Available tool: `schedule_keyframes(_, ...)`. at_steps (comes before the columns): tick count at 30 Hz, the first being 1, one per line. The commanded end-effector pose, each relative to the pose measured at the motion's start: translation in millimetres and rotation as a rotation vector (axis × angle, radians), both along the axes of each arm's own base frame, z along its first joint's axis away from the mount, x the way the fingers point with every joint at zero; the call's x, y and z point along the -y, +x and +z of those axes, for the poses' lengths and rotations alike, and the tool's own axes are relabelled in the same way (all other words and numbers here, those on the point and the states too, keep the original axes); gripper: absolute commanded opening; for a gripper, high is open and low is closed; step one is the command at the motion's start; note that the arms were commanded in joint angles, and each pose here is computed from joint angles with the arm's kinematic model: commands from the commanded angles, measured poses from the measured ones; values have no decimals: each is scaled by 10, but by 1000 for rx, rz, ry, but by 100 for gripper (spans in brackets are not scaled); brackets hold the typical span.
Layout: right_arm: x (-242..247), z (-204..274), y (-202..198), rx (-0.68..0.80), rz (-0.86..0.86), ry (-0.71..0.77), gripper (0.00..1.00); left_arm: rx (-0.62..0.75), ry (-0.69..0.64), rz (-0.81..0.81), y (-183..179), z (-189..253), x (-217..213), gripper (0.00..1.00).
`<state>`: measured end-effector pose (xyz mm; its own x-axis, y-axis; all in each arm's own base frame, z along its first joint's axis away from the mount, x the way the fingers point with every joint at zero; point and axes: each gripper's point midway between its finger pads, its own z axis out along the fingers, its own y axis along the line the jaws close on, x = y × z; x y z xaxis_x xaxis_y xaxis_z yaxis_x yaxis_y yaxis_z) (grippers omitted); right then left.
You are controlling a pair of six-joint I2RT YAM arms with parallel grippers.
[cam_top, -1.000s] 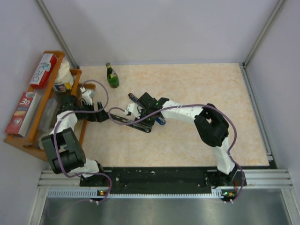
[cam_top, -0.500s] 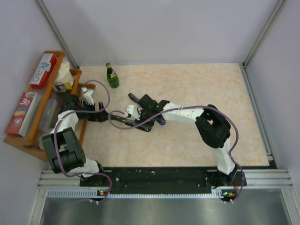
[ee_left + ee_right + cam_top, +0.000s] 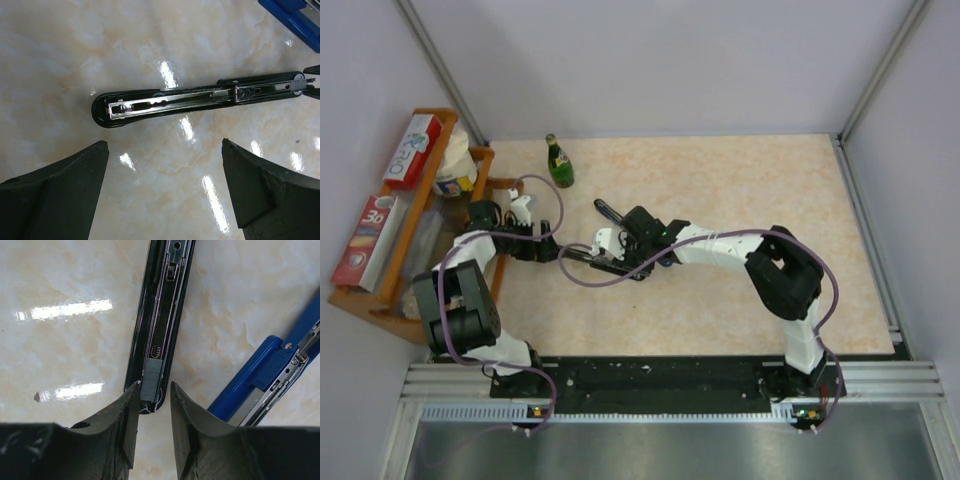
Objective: Load the staples into the stapler
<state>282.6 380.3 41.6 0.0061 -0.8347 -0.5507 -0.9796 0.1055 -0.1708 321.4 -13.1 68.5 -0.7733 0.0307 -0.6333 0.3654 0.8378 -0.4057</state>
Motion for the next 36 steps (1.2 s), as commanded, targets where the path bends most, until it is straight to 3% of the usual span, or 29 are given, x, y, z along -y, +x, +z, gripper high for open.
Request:
schedule_keyframes(1,649,-503,-257,-114,-28,-255,31,67,17,35,228,123,-80,99)
schedule_keyframes(21,623,-493,-278,-126,-21,-242,29,7,63,42,467,-152,-4,99)
schedule_keyframes(36,626,-553,-253,-136,-29,-248,26,49,-51,-74,365,194,387,99)
